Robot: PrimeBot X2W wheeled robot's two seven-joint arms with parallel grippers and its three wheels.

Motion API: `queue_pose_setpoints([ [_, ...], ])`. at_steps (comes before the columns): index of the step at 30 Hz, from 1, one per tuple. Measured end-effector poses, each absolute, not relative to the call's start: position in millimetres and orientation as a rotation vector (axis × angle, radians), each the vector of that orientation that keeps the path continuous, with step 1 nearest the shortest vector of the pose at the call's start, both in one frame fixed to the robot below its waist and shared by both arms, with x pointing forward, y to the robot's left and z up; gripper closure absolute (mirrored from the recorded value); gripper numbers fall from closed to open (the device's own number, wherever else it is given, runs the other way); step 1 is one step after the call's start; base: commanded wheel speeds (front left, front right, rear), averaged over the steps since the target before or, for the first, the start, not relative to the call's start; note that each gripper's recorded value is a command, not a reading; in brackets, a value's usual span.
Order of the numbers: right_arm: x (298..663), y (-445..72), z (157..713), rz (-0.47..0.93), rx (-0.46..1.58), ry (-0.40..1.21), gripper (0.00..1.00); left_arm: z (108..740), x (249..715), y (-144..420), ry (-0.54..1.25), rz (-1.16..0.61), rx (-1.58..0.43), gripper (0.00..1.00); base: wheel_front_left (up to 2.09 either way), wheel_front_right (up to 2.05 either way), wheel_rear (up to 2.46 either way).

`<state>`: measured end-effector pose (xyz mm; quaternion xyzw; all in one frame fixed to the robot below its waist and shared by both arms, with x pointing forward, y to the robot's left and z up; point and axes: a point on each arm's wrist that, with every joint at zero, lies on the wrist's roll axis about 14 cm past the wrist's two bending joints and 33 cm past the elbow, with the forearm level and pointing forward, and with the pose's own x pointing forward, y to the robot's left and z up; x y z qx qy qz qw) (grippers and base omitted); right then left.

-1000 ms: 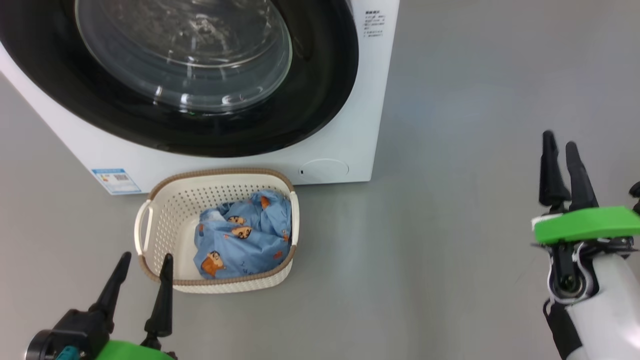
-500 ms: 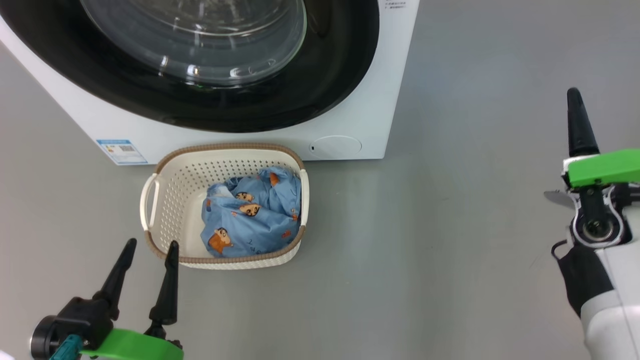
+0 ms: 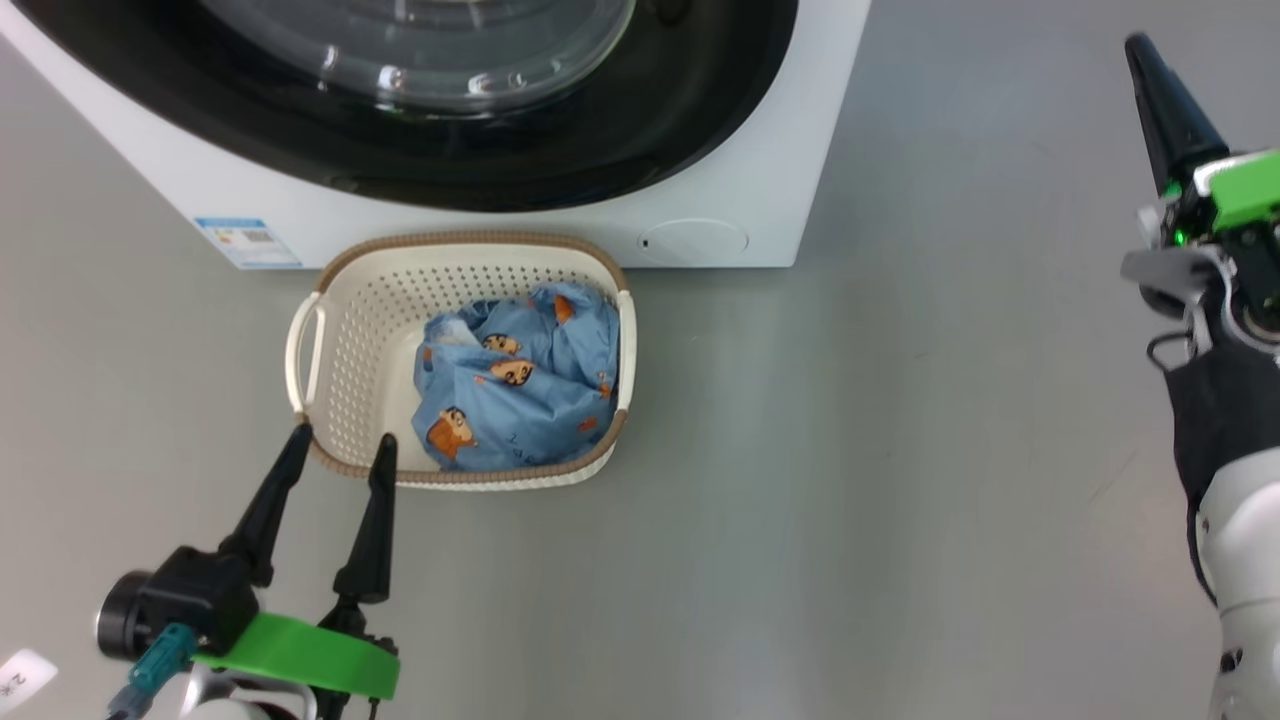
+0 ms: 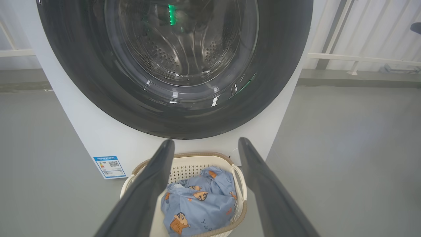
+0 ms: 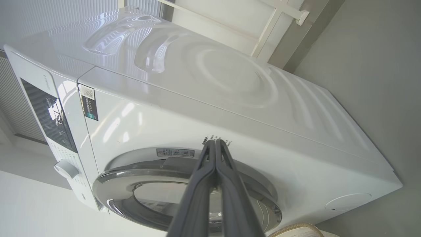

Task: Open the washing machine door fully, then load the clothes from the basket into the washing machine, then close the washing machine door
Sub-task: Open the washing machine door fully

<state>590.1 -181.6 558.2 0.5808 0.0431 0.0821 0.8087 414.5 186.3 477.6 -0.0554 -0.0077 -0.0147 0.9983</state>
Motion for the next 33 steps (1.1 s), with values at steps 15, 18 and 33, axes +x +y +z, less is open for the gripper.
queue_pose_setpoints([
  [15,642.3,-127.7,563.4,0.342,1.254,0.235,1.00,470.9,426.8,187.4,-0.005,-0.020,-0.113,0.00,0.00,0.00,0.00],
  [18,659.5,-112.8,567.4,0.380,1.225,0.254,1.00,464.9,429.8,186.8,0.009,-0.019,-0.125,0.00,0.00,0.00,0.00],
  [33,698.1,-57.3,539.8,0.455,1.147,0.392,1.00,447.2,443.8,187.4,0.047,-0.001,-0.143,0.00,0.00,0.00,0.00],
])
